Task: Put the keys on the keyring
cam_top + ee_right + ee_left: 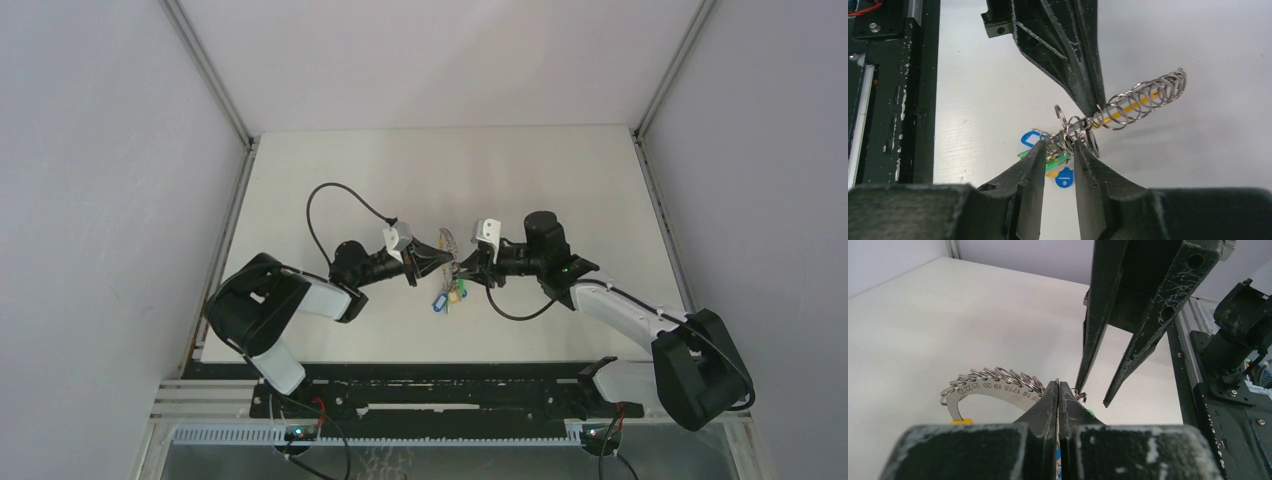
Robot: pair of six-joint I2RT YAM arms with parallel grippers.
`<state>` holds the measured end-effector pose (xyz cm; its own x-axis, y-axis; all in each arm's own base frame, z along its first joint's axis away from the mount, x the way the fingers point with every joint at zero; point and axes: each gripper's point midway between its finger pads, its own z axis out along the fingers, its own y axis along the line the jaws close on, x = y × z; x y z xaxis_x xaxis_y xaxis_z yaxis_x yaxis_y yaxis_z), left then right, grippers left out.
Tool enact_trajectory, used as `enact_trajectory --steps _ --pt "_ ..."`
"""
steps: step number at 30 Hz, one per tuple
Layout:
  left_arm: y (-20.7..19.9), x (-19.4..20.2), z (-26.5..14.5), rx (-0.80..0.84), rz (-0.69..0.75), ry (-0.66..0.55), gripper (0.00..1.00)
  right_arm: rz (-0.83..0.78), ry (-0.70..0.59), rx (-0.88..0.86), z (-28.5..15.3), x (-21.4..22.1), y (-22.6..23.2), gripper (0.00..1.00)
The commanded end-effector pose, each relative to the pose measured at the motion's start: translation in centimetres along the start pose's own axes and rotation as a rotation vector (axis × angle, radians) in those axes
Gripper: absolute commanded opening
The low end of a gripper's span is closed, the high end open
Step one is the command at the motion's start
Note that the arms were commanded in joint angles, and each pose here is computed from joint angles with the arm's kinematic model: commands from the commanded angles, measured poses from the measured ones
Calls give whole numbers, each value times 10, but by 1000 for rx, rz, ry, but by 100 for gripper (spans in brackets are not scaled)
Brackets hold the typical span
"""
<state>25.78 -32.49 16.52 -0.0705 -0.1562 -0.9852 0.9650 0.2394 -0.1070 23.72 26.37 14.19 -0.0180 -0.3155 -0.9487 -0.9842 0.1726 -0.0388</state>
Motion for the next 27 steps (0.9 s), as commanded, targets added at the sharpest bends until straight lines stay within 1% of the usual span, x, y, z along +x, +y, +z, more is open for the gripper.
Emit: enact_trajectory --steps 1,6,11,19,24,27 --pt "-3 -30 0 -12 80 -92 0 -42 -24 -38 1 -14 7 25" --pt "0 -32 0 -29 70 -97 0 -35 -4 -81 2 -12 18 21" --pt "-1 -31 0 -24 72 -96 0 -21 35 -105 -1 -9 22 19" --pt "-11 -29 0 36 83 -82 0 -39 -64 -20 -18 -37 -5 19" --pt "-15 -30 0 60 88 -81 0 -51 -129 -17 -18 -48 -18 17" --pt "-16 -31 0 65 92 -83 0 -41 -142 -37 -14 -51 -22 16"
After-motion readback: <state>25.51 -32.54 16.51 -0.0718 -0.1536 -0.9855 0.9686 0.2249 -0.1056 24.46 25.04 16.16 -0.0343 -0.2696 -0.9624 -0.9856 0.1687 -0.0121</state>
